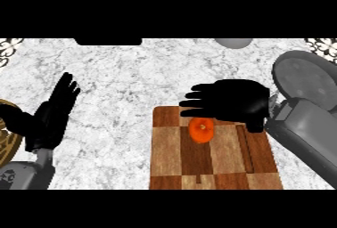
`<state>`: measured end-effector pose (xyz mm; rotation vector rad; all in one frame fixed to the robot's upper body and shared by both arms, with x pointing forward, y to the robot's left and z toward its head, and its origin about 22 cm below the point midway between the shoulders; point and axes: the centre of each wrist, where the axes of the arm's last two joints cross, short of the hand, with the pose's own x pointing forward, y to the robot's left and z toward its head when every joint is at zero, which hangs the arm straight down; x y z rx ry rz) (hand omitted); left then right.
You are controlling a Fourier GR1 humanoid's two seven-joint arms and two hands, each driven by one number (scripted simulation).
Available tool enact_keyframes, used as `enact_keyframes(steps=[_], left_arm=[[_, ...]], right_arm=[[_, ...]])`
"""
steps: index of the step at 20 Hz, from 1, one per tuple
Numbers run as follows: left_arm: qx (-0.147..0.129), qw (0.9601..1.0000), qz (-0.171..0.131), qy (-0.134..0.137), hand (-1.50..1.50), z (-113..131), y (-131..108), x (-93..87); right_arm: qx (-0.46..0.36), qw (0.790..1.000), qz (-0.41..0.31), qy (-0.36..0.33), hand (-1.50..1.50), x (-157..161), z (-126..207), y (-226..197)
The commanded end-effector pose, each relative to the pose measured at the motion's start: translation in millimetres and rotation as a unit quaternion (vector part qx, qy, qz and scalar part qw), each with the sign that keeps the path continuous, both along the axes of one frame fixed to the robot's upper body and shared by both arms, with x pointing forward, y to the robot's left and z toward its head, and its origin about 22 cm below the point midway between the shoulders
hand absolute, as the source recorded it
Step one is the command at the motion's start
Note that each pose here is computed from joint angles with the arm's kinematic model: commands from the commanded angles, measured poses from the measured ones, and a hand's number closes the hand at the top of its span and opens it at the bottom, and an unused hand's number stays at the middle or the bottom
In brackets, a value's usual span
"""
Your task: Pick the squash from the cutting board and place it in the pan
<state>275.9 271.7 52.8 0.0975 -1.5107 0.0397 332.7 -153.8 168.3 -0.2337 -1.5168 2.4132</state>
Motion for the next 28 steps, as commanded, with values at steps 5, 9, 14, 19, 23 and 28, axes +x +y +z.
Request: enact_keyframes(steps=[5,9,14,19,23,28], left_arm=[[0.006,1.0,-0.006,-0.001,0.0,2.3,6.4,-3.0],[-0.007,1.0,-0.002,-0.003,0.0,-6.3,-15.9,-17.0],[0.002,0.9999,0.001,-0.01,0.0,2.8,1.8,-9.7],[-0.006,0.9999,0.001,-0.009,0.0,14.4,-15.8,5.6],[-0.006,1.0,0.003,0.001,0.0,7.6,-2.5,3.0],[-0.001,1.0,0.003,0.002,0.0,32.9,-7.9,5.2]], right_arm=[[-0.034,0.999,-0.01,0.001,-1.5,-12.7,-18.9,12.4],[-0.037,0.999,-0.031,-0.016,-1.5,-24.0,-35.8,21.5],[-0.03,0.999,-0.029,-0.004,-1.5,-8.0,-46.7,31.5],[-0.053,0.998,-0.028,-0.005,-1.5,-1.1,-67.3,25.0],[-0.06,0.998,-0.025,-0.004,-1.5,-7.3,-77.0,41.3],[-0.043,0.999,-0.03,0.011,-1.5,8.4,-85.5,36.8]])
